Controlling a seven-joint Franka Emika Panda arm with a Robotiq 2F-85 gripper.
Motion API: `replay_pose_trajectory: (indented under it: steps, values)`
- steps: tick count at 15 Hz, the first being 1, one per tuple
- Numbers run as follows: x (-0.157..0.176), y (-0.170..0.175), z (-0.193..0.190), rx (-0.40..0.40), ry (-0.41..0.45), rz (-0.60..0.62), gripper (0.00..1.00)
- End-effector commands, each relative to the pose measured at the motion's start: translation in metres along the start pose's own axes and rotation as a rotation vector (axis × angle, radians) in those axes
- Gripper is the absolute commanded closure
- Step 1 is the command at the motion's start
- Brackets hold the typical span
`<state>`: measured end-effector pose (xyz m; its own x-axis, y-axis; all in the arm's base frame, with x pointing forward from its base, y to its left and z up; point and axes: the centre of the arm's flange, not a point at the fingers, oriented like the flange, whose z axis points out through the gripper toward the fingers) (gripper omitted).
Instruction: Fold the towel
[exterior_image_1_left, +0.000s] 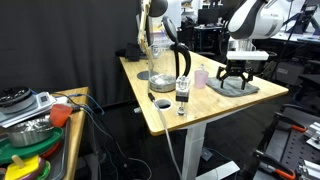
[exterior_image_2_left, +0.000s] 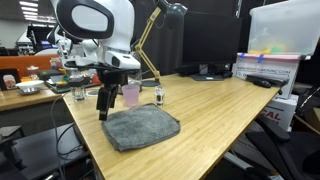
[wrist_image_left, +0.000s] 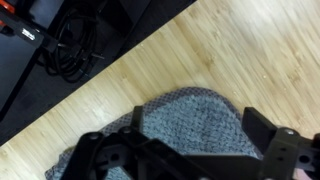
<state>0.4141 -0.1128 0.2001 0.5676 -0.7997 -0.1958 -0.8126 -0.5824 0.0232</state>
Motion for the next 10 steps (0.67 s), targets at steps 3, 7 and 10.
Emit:
replay_pose_trajectory:
  steps: [3, 7, 10]
  values:
    - [-0.005, 0.000, 0.012, 0.005, -0.006, 0.025, 0.01]
    - [-0.001, -0.002, 0.016, 0.009, -0.009, 0.034, 0.01]
    - [0.008, -0.009, 0.017, 0.016, 0.030, 0.031, 0.00]
